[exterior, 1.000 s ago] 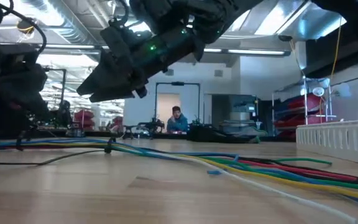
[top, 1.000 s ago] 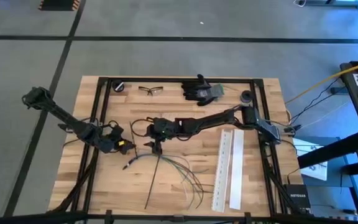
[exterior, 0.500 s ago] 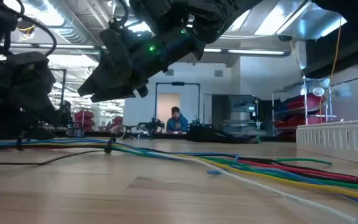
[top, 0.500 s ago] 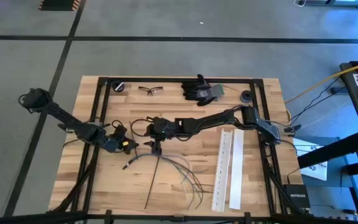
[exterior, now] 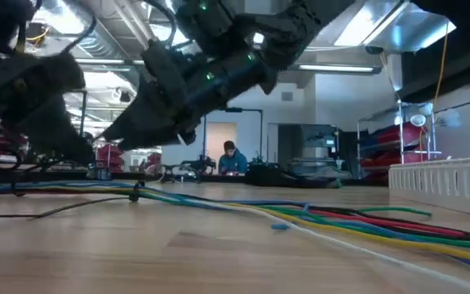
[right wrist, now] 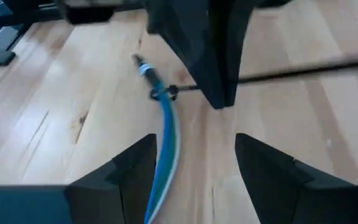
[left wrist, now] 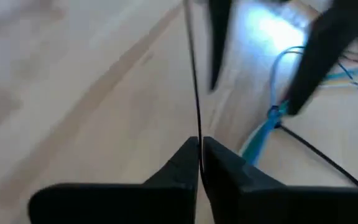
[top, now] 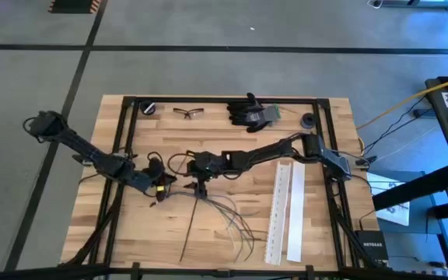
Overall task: Ziptie cables
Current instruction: Wrap the zip tie on the cables
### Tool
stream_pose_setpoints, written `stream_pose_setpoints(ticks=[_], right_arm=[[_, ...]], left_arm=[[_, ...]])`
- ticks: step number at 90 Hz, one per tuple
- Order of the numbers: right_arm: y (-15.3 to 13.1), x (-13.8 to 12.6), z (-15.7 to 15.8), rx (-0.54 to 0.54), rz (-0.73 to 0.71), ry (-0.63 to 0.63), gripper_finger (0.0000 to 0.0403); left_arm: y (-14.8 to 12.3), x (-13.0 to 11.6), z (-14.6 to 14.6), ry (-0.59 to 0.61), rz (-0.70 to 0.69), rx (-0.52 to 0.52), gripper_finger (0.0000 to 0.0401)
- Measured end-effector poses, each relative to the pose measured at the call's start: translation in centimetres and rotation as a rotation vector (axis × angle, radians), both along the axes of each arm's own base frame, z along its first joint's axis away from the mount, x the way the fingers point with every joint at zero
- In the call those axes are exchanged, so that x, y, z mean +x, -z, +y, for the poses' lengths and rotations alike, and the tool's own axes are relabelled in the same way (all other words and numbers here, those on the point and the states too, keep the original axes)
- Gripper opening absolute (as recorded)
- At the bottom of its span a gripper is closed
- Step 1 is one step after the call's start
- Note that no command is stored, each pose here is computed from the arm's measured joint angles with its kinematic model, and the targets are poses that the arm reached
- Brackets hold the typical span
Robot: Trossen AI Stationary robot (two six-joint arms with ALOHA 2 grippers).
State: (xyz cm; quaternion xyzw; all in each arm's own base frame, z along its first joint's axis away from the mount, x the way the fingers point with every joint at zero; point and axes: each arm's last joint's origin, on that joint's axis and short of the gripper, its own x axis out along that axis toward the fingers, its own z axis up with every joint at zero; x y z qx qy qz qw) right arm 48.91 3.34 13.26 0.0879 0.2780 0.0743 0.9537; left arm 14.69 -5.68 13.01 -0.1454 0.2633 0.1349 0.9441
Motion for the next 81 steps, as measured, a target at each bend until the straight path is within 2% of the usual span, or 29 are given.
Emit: stream_pose_setpoints(ticks=[14,27,45,68,81], right_arm=[[1.1,-0.6,0.9,0.044,-0.073,0.117,0.0206],[2.8,-0.2,2.1,0.105,-0.185,0.259,0.0206],[5.5,0.9,3.7,0.139,-0.241,0.457,0.0199],[4.8,2.5,4.2,0.102,-0.310,0.420,0.0156],[5.7,3.0,4.1,0.067,-0.300,0.464,0.0140]], left_arm=[[-0.5,0.3,-0.1,0.023,-0.006,0.077,0.0000],[-0.6,0.3,0.0,0.008,-0.014,0.087,0.0000],[-0.6,0.3,0.1,-0.043,-0.033,0.077,0.0000],[-0.7,0.3,0.3,-0.161,-0.082,0.064,0.0000],[-0.8,0.3,0.4,-0.222,-0.110,0.036,0.0000]])
